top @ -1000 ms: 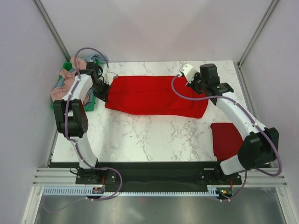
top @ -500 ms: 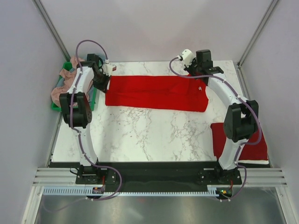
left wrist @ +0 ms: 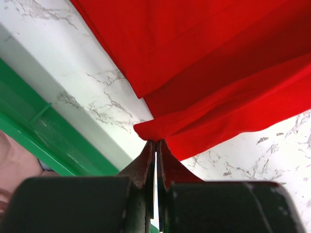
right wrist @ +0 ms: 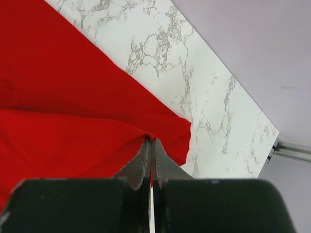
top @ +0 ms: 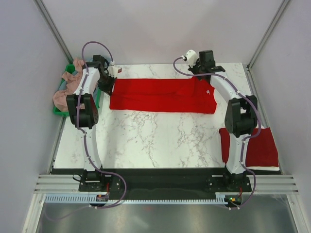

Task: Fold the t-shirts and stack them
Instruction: Fold the tshirt

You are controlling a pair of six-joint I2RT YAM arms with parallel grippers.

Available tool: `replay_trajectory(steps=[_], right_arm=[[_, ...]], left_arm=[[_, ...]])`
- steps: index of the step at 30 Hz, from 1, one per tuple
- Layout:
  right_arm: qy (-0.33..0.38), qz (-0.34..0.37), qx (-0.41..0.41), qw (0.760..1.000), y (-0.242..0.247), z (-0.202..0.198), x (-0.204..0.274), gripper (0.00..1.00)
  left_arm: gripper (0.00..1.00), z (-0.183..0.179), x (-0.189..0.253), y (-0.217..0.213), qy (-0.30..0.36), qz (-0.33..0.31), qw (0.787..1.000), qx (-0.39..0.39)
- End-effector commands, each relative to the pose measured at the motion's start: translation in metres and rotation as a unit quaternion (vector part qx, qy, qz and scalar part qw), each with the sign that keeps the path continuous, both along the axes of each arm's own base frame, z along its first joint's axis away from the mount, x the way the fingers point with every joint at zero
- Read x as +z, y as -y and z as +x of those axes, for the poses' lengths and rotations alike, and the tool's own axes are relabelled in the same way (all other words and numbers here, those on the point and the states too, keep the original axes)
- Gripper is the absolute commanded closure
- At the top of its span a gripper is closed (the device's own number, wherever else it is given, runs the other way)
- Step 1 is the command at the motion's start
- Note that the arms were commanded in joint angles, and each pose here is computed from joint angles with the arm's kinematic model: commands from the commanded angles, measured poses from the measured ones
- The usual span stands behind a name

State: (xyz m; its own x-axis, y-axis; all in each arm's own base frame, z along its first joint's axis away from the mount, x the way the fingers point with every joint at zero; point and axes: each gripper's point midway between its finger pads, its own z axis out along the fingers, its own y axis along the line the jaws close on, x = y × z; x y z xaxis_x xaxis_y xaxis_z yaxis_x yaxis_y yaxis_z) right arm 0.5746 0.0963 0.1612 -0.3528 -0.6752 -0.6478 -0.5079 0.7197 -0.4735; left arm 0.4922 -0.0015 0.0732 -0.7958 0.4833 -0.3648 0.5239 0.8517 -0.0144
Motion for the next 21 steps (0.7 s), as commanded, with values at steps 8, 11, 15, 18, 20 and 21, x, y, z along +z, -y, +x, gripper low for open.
replay_trajectory(steps=[8, 11, 15, 18, 20, 21], right_arm=[[0.042, 0.012, -0.020, 0.999, -0.004, 0.039, 0.015, 1.00], [0.062, 0.032, -0.044, 0.997, -0.001, 0.043, 0.034, 0.77], [0.088, 0.067, -0.060, 0.992, -0.001, 0.029, 0.074, 0.58], [0.063, 0.082, -0.042, 0.994, -0.006, 0.005, 0.070, 0.56], [0.021, 0.097, -0.008, 0.995, -0.018, -0.016, 0.051, 0.56], [-0.002, 0.097, -0.003, 0.995, -0.019, -0.025, 0.040, 0.56]], left_arm=[[0.96, 0.020, 0.005, -0.005, 0.016, 0.004, 0.999, 0.030], [0.80, 0.025, 0.024, -0.012, 0.039, 0.017, 0.998, 0.050], [0.75, 0.022, 0.064, -0.016, 0.083, 0.014, 0.995, 0.059], [0.69, 0.018, 0.076, -0.013, 0.104, 0.008, 0.993, 0.054], [0.69, 0.010, 0.066, -0.003, 0.089, -0.012, 0.995, 0.035], [0.70, 0.007, 0.059, -0.002, 0.079, -0.015, 0.996, 0.032]])
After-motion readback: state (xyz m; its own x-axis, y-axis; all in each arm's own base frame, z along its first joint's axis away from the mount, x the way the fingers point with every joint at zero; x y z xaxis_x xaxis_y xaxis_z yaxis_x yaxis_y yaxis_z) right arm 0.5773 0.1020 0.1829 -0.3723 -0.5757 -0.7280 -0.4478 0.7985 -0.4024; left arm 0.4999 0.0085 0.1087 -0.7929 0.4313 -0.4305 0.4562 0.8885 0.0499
